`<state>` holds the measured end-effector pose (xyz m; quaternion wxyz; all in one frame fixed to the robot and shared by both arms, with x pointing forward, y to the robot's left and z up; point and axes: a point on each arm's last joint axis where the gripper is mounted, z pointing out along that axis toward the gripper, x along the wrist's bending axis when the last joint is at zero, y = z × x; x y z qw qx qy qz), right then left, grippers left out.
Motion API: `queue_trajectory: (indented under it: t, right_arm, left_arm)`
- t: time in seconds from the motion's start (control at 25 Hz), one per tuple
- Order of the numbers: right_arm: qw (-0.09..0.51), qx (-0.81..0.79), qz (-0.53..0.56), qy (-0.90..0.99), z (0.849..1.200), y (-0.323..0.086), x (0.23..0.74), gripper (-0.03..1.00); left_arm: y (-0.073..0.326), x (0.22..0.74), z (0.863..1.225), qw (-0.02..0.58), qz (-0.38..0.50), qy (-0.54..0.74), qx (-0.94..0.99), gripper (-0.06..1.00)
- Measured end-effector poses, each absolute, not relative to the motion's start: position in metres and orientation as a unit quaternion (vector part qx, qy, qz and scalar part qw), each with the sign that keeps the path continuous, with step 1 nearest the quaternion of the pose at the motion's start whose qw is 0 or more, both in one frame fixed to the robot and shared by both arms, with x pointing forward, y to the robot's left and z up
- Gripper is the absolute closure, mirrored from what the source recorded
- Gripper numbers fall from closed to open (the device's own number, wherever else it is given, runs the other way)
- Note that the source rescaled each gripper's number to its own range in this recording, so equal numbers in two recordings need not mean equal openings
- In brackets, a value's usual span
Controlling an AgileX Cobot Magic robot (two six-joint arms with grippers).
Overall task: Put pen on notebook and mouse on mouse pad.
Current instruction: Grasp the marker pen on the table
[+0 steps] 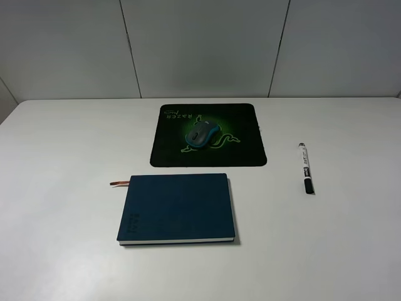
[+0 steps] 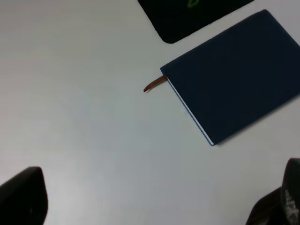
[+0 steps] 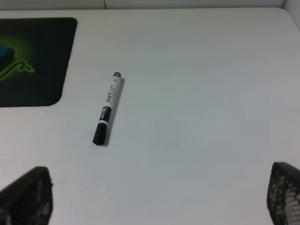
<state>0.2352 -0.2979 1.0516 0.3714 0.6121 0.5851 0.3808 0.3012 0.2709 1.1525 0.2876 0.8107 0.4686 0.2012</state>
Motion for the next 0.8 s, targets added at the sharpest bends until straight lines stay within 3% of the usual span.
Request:
queue_trajectory:
  t: [0.32,0.64,0.8]
  right_arm:
    - [0.371,0.612,0.381,0.585,1.052,-0.298,0.235,-0.03]
    - [0.371,0.612,0.381,0.585,1.052,-0.298,0.235,-0.03]
    - [0.371,0.612,0.381,0.585,1.052,-0.298,0.235,-0.03]
  left_arm:
    - [0.301,0.262,1.099,0.291,0.230,0.521,0.769,-0.05]
    - [0.302,0.247,1.046,0.299,0.245,0.607,0.695,-0.05]
    - [0.300,0.241,1.039,0.321,0.275,0.622,0.659,-0.05]
